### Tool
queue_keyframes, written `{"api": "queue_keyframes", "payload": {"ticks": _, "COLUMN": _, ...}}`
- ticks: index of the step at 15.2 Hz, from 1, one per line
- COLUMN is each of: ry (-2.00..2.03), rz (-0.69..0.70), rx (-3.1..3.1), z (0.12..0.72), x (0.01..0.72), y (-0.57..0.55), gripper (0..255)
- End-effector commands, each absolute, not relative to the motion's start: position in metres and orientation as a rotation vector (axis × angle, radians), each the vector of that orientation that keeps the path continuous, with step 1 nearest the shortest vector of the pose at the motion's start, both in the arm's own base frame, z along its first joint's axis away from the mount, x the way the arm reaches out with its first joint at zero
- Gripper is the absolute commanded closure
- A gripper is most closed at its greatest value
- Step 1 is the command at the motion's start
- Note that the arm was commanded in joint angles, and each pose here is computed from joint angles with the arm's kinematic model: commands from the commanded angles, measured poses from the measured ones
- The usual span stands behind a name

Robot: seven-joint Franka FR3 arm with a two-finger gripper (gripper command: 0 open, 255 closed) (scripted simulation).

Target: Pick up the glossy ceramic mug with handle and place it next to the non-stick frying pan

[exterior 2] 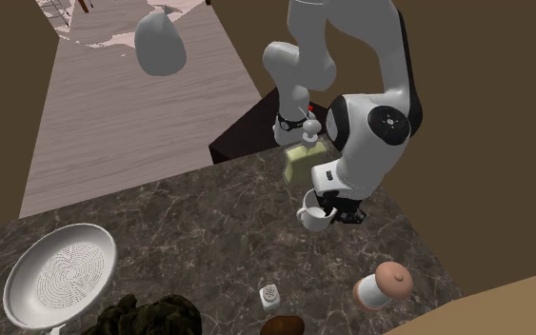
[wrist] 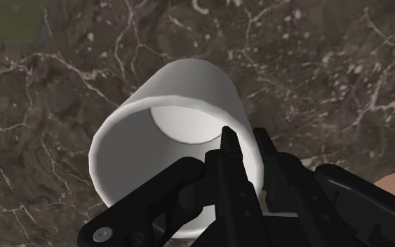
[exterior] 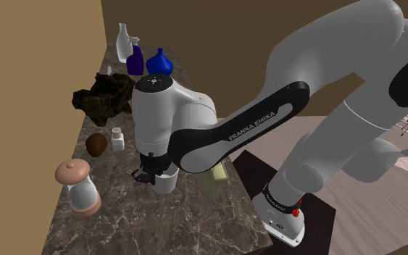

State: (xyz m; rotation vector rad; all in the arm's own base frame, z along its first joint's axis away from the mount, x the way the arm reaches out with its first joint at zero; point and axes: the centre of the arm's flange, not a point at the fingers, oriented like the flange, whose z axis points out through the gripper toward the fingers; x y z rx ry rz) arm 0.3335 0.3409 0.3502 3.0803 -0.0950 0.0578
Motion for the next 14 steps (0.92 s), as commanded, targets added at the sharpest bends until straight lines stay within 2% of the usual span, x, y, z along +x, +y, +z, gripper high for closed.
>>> {"api": "queue_keyframes", "payload": {"ticks": 1, "ry": -0.095, "rz": 0.058, "rx": 3.080, "z": 0.350, "x": 0.334, "y": 0.341, "gripper": 255}}
{"api": "queue_keyframes", "payload": {"ticks": 6, "ry": -0.095, "rz": 0.058, "rx": 3.080, "z": 0.350, "x": 0.334, "y": 0.341, "gripper": 255}}
{"api": "queue_keyframes", "payload": {"ticks": 14, "ry": -0.095, "rz": 0.058, "rx": 3.080, "z": 0.392, "x": 0.334, "y": 0.341, "gripper": 255}}
